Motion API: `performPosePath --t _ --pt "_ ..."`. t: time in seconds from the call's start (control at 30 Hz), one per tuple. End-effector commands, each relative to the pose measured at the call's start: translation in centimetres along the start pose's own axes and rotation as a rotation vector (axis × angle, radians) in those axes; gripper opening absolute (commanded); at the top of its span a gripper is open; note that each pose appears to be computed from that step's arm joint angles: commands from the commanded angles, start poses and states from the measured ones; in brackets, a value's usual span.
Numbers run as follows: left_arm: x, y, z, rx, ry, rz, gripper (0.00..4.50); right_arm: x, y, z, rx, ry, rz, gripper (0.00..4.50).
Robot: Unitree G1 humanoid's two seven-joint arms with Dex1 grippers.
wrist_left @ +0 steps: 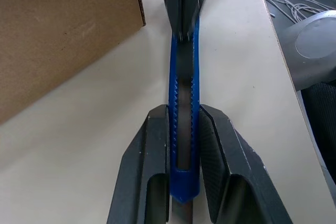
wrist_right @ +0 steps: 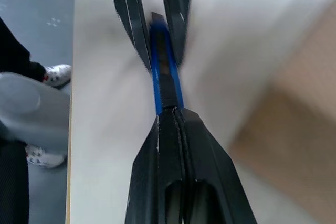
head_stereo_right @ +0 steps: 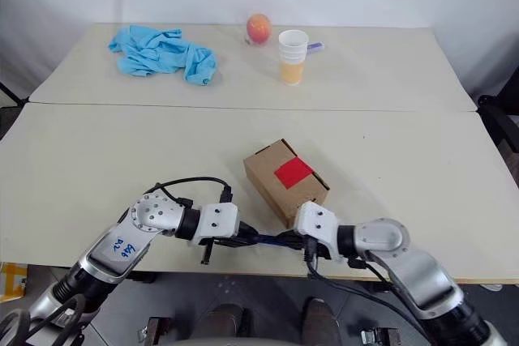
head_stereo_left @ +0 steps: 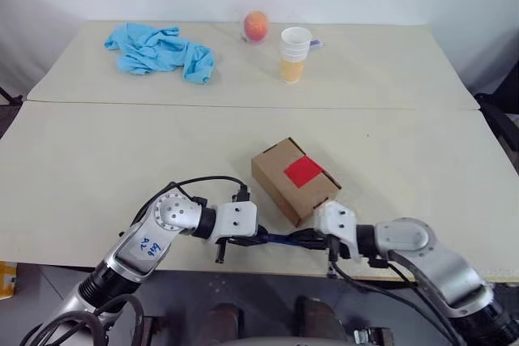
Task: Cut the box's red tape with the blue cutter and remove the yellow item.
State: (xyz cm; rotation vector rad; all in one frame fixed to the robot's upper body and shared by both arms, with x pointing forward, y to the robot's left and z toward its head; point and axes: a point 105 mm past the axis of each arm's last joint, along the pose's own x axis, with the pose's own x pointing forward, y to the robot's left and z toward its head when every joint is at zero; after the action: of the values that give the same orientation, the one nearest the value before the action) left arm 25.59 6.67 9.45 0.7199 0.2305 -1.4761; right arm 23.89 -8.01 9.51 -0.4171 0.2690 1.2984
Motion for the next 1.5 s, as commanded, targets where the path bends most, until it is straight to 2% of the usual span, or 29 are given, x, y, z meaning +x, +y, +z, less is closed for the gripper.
performPosePath --t 0.03,0.23,0.37,0.4,0.47,0.53,0.6,0.67,0.73,0.83,0.93,1.33,1.43,1.5 --pt "0.4 -0.2 0.0 0.004 0.004 0.005 0.46 1.1 0.6 0.0 0.01 0.008 0.038 0.03" --pt "0.5 0.0 0.1 0.008 0.001 0.013 0.46 1.3 1.0 0.7 0.017 -0.02 0.049 0.03" --pt "0.0 -0.1 0.2 0.044 -0.042 0.04 0.46 -1.2 1.2 2.7 0.113 -0.156 0.034 0.03" --pt "-0.3 -0.1 0.3 0.06 -0.061 0.05 0.46 -2.1 1.3 3.1 0.18 -0.186 0.036 0.19" --pt "-1.0 -0.1 0.6 0.157 -0.106 0.086 0.46 -4.2 1.3 4.3 0.268 -0.259 0.015 0.63" --pt "-1.5 -0.3 0.7 0.215 -0.14 0.105 0.46 -5.6 1.1 5.1 0.322 -0.313 -0.02 1.29" --pt "-2.5 -0.2 1.4 0.322 -0.2 0.158 0.46 -8.2 0.6 5.3 0.527 -0.36 -0.061 1.97" --pt "-3.3 0.3 2.2 0.403 -0.237 0.227 0.46 -9.9 0.4 4.4 0.671 -0.283 -0.11 2.69" --pt "-3.7 1.0 2.8 0.435 -0.269 0.276 0.46 -10.4 0.7 3.1 0.762 -0.143 -0.144 3.39" --pt "-3.8 1.3 3.5 0.477 -0.305 0.301 0.46 -10.3 1.0 3.3 0.866 -0.119 -0.126 4.44" --pt "-3.3 1.4 3.8 0.492 -0.309 0.283 0.46 -9.2 0.6 4.9 0.927 -0.199 -0.106 4.44" --pt "-2.6 1.5 5.0 0.5 -0.347 0.282 0.46 -6.2 0.3 5.6 0.93 -0.162 -0.098 4.44" --pt "-2.4 1.7 5.2 0.496 -0.354 0.289 0.46 -5.8 0.2 5.7 0.931 -0.158 -0.1 3.87" --pt "-2.3 1.7 5.4 0.497 -0.36 0.291 0.46 -5.6 0.2 5.7 0.936 -0.161 -0.102 3.25"
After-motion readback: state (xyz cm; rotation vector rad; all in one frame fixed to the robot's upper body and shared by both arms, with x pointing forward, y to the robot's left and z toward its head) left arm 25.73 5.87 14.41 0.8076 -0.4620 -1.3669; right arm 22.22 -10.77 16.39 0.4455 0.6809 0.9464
